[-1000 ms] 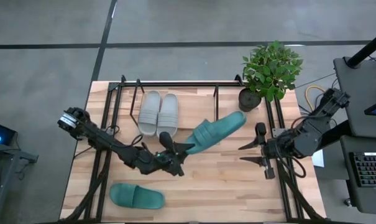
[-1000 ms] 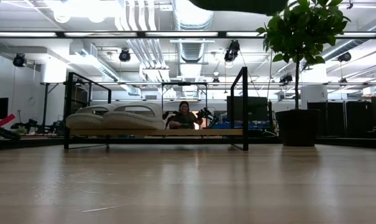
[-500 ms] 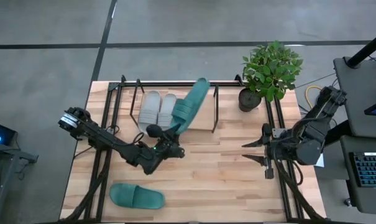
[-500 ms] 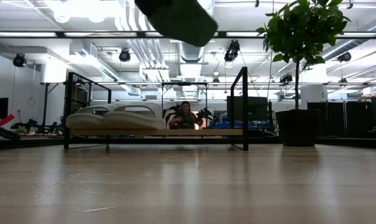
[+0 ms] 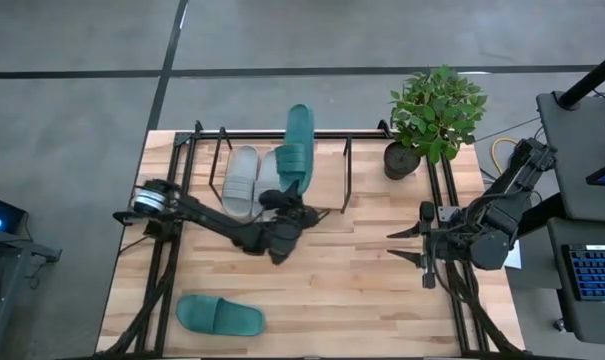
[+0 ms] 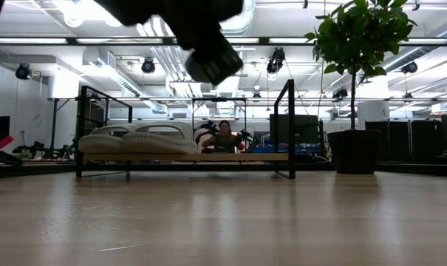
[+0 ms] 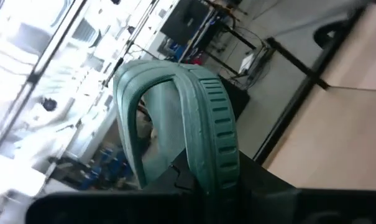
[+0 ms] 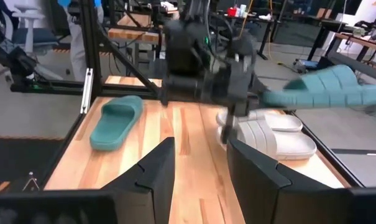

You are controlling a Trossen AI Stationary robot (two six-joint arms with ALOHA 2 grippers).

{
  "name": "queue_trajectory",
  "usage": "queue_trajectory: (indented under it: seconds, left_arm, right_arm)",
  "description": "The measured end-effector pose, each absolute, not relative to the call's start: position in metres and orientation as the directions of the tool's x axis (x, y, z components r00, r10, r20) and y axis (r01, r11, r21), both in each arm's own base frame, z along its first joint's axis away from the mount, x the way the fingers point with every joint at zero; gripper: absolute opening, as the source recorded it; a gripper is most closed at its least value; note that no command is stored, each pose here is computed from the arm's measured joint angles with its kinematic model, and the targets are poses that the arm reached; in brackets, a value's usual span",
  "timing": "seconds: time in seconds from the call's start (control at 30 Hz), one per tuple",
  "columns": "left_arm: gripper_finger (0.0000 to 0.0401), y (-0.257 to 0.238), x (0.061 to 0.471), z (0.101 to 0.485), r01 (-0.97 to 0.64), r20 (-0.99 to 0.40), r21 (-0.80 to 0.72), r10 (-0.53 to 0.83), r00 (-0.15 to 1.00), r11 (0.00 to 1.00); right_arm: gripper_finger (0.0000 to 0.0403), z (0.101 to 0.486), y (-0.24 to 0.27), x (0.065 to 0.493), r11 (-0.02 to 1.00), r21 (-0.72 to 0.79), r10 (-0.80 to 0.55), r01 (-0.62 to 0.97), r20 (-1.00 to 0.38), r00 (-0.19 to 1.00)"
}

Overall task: Pick and place slides into the shelf
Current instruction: Put the right green slide on the shelf

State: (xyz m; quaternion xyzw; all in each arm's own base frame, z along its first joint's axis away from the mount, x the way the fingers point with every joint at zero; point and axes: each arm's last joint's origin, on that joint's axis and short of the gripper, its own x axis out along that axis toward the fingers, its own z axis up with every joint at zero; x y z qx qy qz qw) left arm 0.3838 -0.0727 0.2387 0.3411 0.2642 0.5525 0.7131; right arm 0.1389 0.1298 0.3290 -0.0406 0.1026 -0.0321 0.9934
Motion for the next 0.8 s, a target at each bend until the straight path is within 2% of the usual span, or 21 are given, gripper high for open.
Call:
queue_trajectory:
  seconds: [0.2, 0.5, 0.8]
  left_arm:
    - [0.0017, -0.069, 0.411, 0.222, -0.543, -0.001, 0.828, 0.969, 0.248, 0.14]
    - [0.0017, -0.068, 0.406, 0.235, -0.545, 0.0, 0.827, 0.97, 0.244, 0.137]
    - [0.0017, -0.089, 0.389, 0.253, -0.509, -0.003, 0.829, 0.912, 0.41, 0.231]
  right_arm:
    - [0.0137, 0.329, 0.13, 0.139, 0.995, -0.087, -0.071, 0.055, -0.202, 0.977]
    - [0.0137, 0.327, 0.13, 0.139, 0.995, -0.076, -0.073, 0.058, -0.21, 0.975]
    - [0.0137, 0.326, 0.13, 0.139, 0.995, -0.077, -0.072, 0.056, -0.214, 0.974]
